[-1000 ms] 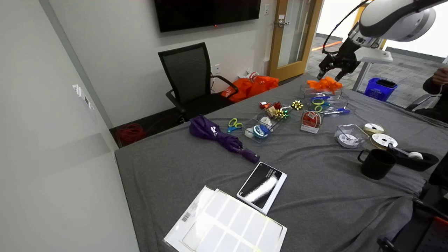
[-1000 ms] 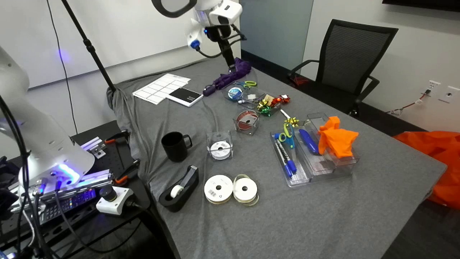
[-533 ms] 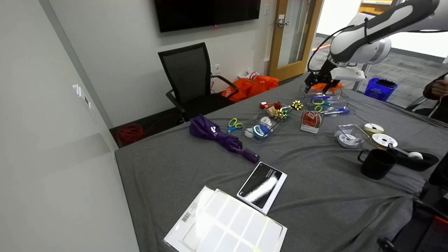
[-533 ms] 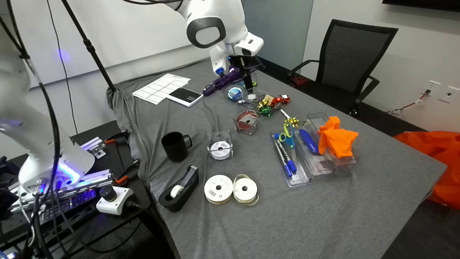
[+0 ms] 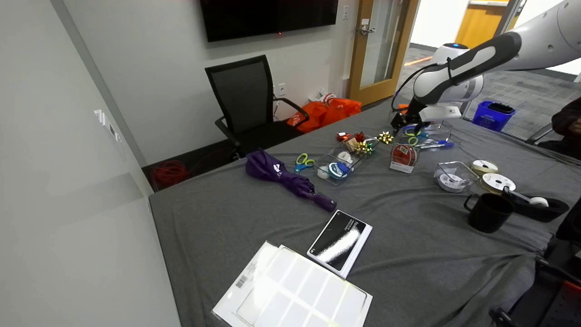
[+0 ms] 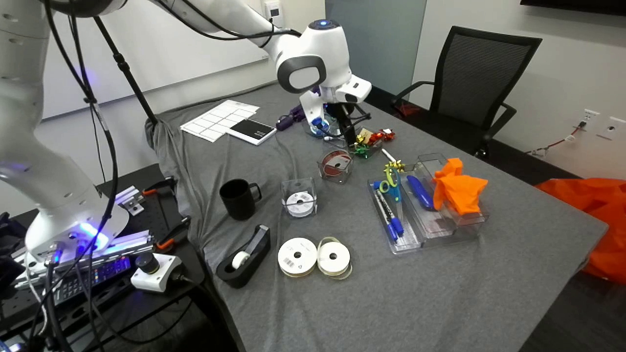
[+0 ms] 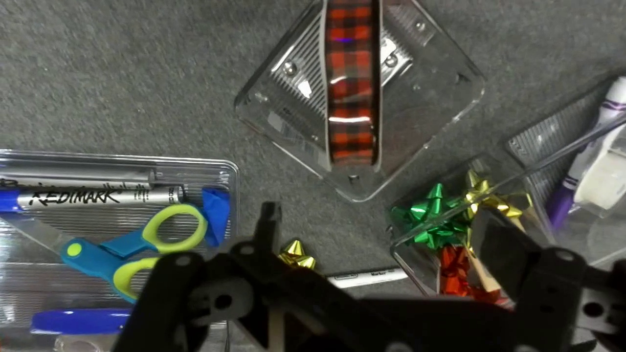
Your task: Pick up the roll of red ribbon tape and put it in the middle clear container with cello tape
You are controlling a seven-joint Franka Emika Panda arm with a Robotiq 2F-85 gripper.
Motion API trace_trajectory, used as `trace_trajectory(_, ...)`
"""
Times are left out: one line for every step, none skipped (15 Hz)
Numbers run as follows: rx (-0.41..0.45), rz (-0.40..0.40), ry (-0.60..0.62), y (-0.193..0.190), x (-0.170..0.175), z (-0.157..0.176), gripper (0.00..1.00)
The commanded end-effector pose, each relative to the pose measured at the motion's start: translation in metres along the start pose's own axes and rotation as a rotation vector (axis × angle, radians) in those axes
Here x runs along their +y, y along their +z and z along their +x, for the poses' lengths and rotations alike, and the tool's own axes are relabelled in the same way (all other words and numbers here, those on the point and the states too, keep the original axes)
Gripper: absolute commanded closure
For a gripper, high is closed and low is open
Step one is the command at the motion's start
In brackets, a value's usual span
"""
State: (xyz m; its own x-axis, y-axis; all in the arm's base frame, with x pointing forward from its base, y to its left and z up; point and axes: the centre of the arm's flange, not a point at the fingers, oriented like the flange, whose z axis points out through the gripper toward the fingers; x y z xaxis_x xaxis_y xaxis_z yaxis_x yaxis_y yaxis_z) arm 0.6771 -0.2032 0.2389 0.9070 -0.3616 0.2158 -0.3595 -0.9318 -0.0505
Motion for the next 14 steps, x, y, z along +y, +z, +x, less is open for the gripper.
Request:
trace_trajectory(0.011,0.014,-0.058,0.021,0.009,0.006,0.00)
trace_trajectory(0.006,0.024,-0.066,0.025,0.010,0.004,0.00)
trace_trajectory(0.001,0.035,-0.071,0.027,0.011,0.003,0.00)
trace_trajectory(-0.007,0.047,-0.070,0.030,0.011,0.000,0.00)
trace_trajectory(-0.017,0.059,-0.064,0.032,0.010,-0.002,0.00)
trace_trajectory(-0.025,0.067,-0.058,0.034,0.010,-0.004,0.00)
trace_trajectory(-0.034,0.076,-0.048,0.035,0.009,-0.006,0.00)
trace_trajectory(-0.042,0.082,-0.041,0.037,0.008,-0.007,0.00)
trace_trajectory(-0.049,0.087,-0.033,0.039,0.007,-0.009,0.00)
trace_trajectory(-0.057,0.088,-0.026,0.041,0.006,-0.011,0.00)
trace_trajectory(-0.063,0.088,-0.021,0.043,0.006,-0.012,0.00)
trace_trajectory(-0.070,0.086,-0.017,0.043,0.005,-0.014,0.00)
trace_trajectory(-0.078,0.086,-0.013,0.044,0.005,-0.015,0.00)
trace_trajectory(-0.087,0.083,-0.010,0.044,0.005,-0.016,0.11)
